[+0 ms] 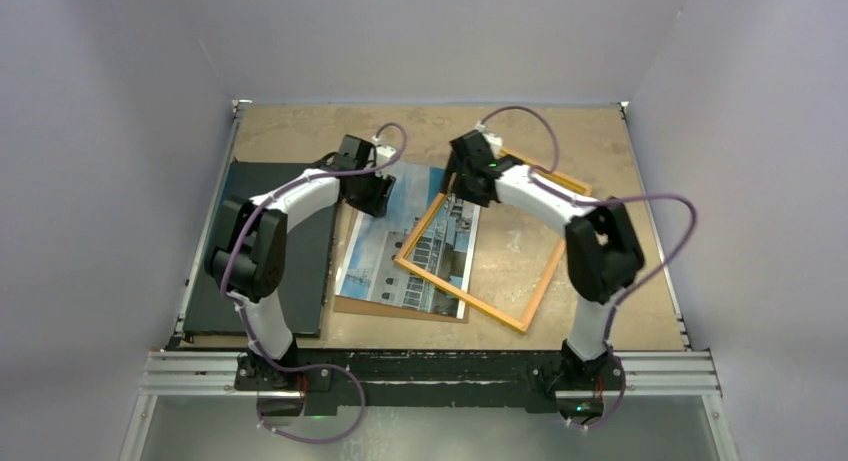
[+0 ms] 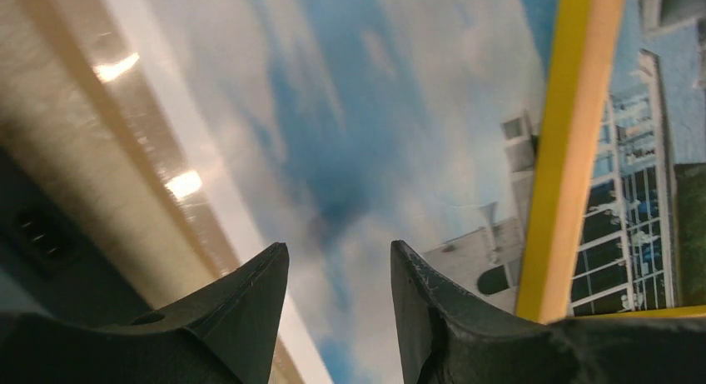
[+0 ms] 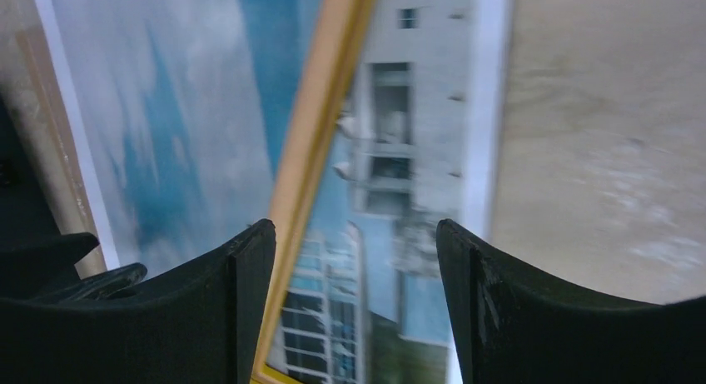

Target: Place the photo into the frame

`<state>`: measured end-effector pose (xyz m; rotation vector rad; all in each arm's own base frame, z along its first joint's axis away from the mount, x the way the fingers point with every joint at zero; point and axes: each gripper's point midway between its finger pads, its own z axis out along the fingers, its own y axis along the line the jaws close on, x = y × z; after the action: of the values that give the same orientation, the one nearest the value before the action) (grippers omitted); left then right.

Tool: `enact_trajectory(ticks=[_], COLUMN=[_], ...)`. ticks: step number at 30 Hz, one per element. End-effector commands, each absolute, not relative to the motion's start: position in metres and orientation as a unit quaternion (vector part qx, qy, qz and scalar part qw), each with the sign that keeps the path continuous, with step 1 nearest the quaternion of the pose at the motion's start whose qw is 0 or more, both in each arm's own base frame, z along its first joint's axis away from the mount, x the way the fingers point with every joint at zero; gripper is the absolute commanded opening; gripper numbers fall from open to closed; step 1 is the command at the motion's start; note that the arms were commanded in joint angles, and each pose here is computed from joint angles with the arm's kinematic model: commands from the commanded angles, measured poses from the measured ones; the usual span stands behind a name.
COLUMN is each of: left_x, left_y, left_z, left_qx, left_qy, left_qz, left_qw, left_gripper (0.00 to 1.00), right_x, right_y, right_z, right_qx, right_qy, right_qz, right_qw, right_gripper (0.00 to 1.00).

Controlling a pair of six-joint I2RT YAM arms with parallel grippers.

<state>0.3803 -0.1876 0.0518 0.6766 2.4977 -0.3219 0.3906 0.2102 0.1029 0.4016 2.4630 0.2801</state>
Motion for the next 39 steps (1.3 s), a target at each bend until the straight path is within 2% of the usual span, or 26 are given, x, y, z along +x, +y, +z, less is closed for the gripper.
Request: enact_trajectory(ticks=[1, 9, 28, 34, 37, 39], left_x=[0.383, 0.370, 0.360, 0.359, 0.359, 0.359], left_y=[-0.173, -0.170, -0.161, -0.162, -0.162, -0.163], left_z=[0.074, 0.060, 0.021, 0.018, 0.017, 0.018], left_qx=[0.201, 0.193, 0.209, 0.211, 0.212, 0.213], left_qy=[0.928, 0.932, 0.943, 0.943, 0.943, 0.943], left_qz=[-0.150, -0.157, -0.112, -0.109, -0.108, -0.108], left_qw=[0.277, 0.265, 0.235, 0.234, 0.234, 0.234], left_gripper=[0.47, 0.47, 0.43, 0.42, 0.42, 0.42], right_x=[0.411, 0.419, 0.399, 0.393, 0.391, 0.391], right_y=[0.253, 0.284, 0.269, 0.261, 0.260, 0.261], right_z=[0.093, 0.068, 0.039, 0.039, 0.037, 0.036], right_qx=[0.148, 0.122, 0.017, 0.012, 0.013, 0.018], right_qy=[0.936, 0.944, 0.964, 0.964, 0.966, 0.965], right_qz=[0.080, 0.060, 0.014, 0.005, 0.004, 0.005], right_qw=[0.310, 0.300, 0.266, 0.265, 0.260, 0.260], right_gripper=[0.71, 0.61, 0.40, 0.38, 0.49, 0.52])
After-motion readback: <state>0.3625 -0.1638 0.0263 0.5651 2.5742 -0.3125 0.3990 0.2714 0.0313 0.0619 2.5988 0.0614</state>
